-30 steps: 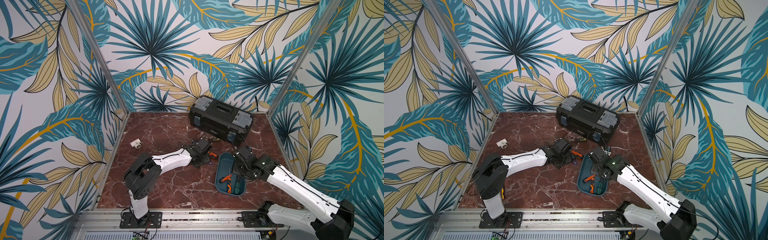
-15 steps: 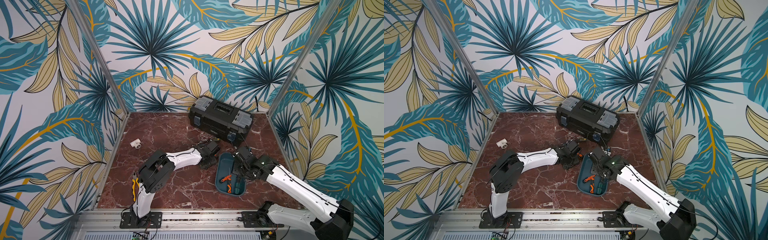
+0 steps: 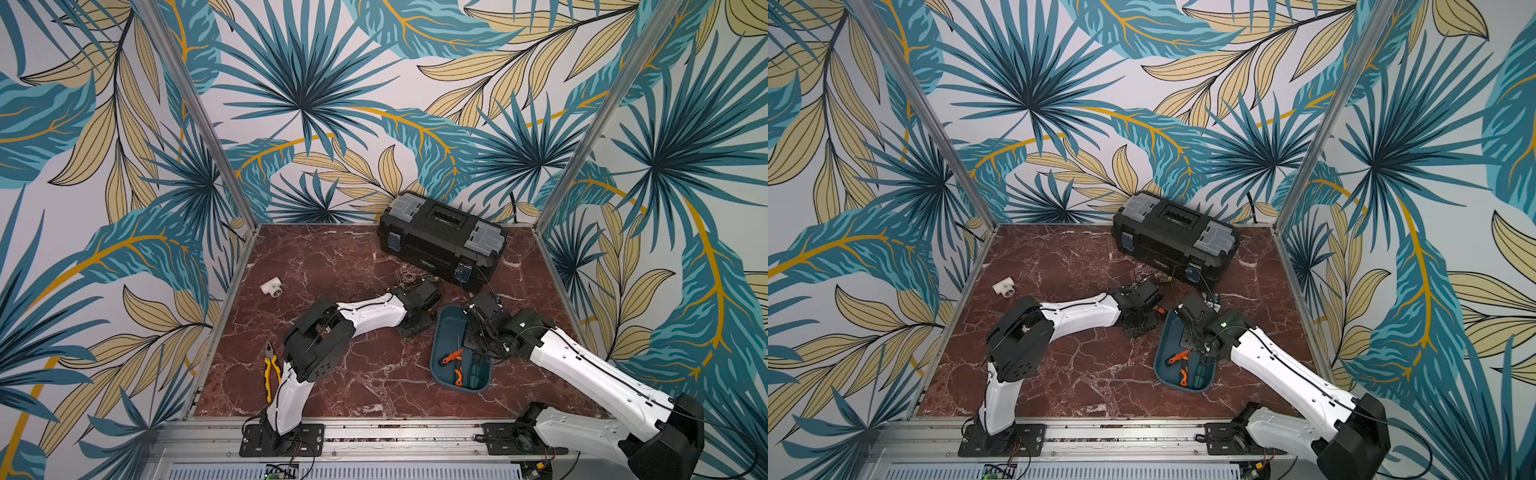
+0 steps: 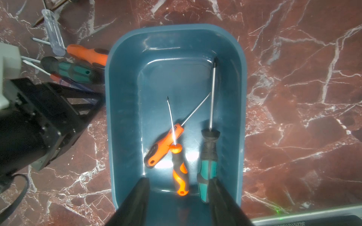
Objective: Put the screwdriver on the desktop into the storage box
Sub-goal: Pick up the screwdriver from the center of the board.
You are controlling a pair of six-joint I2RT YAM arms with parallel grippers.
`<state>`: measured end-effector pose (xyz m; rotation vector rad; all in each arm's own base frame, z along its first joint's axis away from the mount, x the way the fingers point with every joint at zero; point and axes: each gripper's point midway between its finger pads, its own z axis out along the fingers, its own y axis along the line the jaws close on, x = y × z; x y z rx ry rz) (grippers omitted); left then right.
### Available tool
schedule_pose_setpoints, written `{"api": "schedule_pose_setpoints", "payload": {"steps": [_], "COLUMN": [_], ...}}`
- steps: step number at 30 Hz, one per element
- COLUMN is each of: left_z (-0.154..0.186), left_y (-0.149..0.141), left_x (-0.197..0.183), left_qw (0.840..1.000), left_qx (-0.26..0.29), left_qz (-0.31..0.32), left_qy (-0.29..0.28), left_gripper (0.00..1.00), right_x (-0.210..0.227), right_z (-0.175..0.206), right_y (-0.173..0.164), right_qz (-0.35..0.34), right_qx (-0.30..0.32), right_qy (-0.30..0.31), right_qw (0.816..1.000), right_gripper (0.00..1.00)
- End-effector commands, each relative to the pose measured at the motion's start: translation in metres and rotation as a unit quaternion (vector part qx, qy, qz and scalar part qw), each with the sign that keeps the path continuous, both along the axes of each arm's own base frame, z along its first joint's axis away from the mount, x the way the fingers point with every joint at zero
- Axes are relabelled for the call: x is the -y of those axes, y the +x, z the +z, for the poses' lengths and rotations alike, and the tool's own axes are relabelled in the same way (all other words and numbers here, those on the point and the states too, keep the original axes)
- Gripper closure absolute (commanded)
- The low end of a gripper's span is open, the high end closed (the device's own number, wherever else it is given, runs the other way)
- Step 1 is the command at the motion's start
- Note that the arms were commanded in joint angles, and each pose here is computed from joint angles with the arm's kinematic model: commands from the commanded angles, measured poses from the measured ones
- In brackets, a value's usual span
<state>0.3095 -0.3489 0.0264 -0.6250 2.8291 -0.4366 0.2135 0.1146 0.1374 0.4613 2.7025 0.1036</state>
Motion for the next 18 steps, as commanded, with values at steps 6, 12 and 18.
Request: {"api": "schedule_pose_setpoints", "payload": {"steps": [6, 12, 18], "left_z": [-0.003, 0.002, -0.004], "left_y": [-0.004, 0.012, 0.021], "left_x": [-0.044, -0.059, -0.063], "left_qw": [0.999, 0.998, 0.998], "left_qx": [-0.003, 0.017, 0.012], "left_qz": [0.020, 0.020, 0.014], "left_qy": [0.046, 0.061, 0.066], "left_gripper": [0.55, 0.51, 0.57], "right_x": [0.002, 0.002, 0.002], "right_z": [-0.008, -0.010, -0.010], "right_y": [-0.005, -0.005, -0.006], "right_qz": [-0.002, -0.003, -0.006], "right_qx": [-0.019, -0.022, -0.022], "right_qy": [-0.009, -0.008, -0.007], "right_qw": [1.000, 1.000, 1.000], "right_gripper": [0.46, 0.46, 0.46]}}
